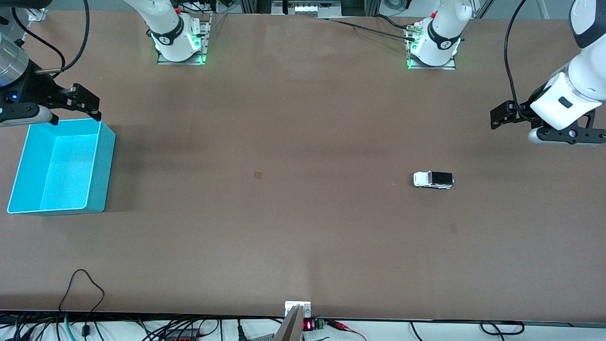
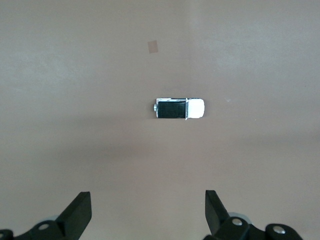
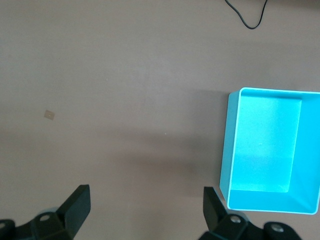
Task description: Wind and store white jeep toy
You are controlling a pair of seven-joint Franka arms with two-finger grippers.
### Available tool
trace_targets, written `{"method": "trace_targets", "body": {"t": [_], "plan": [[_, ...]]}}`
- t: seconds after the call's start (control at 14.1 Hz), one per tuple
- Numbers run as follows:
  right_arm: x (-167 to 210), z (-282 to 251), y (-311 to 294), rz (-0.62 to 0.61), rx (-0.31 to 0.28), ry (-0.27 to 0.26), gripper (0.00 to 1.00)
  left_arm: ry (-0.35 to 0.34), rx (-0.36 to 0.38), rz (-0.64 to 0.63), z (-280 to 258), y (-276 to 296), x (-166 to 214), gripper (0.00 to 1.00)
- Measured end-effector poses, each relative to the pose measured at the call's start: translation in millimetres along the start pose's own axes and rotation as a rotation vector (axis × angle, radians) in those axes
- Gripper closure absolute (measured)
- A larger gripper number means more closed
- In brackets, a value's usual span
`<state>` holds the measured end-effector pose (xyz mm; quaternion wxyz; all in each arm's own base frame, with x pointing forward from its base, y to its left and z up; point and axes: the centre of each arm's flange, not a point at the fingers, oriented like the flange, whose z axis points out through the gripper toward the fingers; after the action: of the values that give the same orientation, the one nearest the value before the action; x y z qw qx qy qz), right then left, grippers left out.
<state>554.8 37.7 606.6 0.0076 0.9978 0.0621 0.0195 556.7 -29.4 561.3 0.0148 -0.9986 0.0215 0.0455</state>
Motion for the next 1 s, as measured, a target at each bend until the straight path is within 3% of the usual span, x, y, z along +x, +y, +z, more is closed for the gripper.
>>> {"method": "trace_targets", "body": {"t": [0.71,1.0], "plan": [[1.3,0.2,1.1,0.002,0.0,0.007,0.0,-0.01,0.0,0.002,5.2,1.1,2.6,0.0],[1.4,0.2,1.1,0.002,-0.001,0.008,0.0,-0.045,-0.001,0.004,17.4,1.4,6.5,0.0]]}}
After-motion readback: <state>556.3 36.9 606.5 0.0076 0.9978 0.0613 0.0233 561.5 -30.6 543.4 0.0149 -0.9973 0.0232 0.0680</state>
